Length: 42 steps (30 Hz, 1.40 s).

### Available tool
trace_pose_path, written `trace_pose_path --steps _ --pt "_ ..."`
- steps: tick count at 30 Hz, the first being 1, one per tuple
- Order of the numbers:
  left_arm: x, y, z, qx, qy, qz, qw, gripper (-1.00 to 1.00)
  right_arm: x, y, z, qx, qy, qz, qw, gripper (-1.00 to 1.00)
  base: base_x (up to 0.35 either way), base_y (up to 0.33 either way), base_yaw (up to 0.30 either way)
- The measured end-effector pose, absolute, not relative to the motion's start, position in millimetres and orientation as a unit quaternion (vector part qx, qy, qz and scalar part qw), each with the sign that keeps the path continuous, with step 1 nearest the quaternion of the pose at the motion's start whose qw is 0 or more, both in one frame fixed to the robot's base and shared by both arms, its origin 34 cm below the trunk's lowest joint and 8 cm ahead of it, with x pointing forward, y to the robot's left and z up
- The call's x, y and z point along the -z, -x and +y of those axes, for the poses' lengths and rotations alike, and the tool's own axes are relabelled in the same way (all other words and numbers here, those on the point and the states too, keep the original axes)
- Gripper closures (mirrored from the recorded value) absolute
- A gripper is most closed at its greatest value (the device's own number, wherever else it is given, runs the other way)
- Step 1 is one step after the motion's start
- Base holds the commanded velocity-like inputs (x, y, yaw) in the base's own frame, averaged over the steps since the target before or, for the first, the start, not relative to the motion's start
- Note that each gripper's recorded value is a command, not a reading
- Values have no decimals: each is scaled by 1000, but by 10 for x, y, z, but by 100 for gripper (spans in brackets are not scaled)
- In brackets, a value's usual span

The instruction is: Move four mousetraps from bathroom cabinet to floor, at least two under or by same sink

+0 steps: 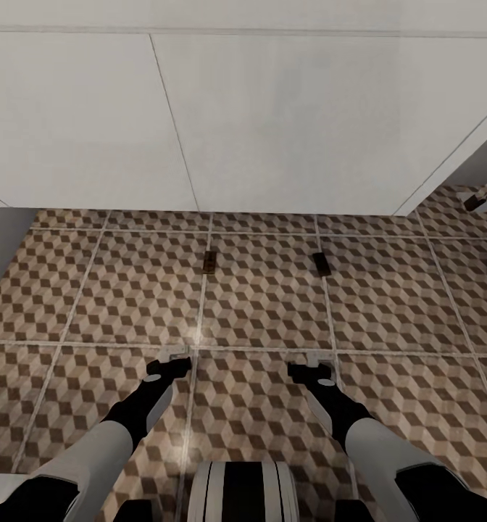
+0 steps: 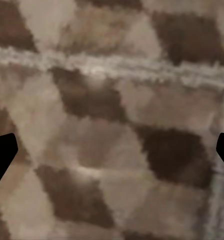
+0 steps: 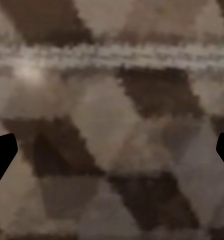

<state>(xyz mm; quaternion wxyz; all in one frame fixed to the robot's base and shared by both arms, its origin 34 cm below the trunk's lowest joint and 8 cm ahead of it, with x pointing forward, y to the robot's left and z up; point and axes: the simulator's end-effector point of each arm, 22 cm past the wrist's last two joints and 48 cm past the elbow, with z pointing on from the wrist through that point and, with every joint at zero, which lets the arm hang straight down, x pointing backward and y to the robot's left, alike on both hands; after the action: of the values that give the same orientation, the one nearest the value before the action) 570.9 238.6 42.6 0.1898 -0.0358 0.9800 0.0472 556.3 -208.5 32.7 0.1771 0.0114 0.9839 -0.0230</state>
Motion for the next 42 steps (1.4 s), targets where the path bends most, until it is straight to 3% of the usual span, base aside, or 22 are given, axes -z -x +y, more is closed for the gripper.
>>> trace_pose_path --steps 42 --pt "-839 -6043 2378 -46 37 972 228 -100 -727 -5903 -2079 22 -11 976 215 -100 0 0 0"
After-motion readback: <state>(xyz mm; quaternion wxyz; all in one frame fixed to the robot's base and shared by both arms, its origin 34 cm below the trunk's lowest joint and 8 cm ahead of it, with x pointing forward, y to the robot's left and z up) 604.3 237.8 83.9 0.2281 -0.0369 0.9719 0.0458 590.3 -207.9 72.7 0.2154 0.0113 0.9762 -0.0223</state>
